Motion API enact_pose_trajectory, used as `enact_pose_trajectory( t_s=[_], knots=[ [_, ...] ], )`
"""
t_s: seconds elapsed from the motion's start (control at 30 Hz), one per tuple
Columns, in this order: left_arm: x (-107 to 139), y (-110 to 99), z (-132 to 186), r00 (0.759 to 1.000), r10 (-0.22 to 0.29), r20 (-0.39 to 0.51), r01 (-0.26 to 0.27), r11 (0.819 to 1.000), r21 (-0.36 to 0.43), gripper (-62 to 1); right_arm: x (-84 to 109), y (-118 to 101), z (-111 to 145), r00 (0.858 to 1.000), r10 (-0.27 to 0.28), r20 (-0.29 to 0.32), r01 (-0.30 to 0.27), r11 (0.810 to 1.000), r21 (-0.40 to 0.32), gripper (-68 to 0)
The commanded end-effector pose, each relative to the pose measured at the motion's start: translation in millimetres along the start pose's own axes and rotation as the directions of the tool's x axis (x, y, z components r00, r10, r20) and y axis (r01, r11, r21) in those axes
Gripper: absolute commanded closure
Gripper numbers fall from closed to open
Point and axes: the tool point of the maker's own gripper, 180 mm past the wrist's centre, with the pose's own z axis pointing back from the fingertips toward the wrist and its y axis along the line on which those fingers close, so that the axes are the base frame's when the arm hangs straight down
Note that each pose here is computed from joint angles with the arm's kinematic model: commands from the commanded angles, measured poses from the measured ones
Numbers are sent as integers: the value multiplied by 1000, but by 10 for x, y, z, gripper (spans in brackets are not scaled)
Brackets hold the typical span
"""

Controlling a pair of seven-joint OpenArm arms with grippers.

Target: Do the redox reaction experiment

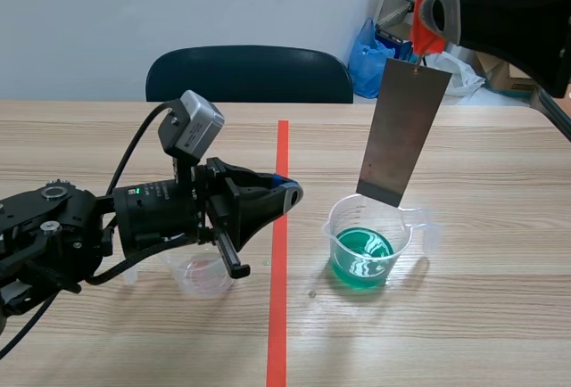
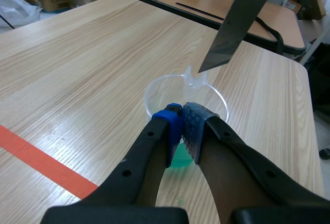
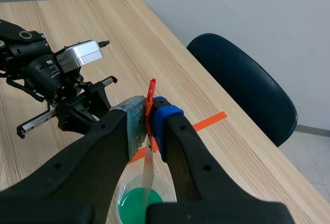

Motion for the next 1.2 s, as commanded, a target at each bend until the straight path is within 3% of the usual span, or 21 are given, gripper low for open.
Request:
enact_pose_trajectory(
  t_s=[0.0, 0.53, 1.17],
  knots=[
    [185, -7, -39, 998, -14, 53, 15, 1000, -11, -19, 119, -10, 5, 999, 18, 33, -18, 1000, 0, -6],
    [218, 2, -39, 998, 4, 68, -3, 1000, -10, -19, 124, -10, 6, 999, 17, 36, -17, 1000, 1, -6],
    [285, -152, -203, 995, 31, 97, -25, 998, -57, -19, 132, -9, 6, 999, 17, 41, -18, 1000, 1, -6]
  ],
)
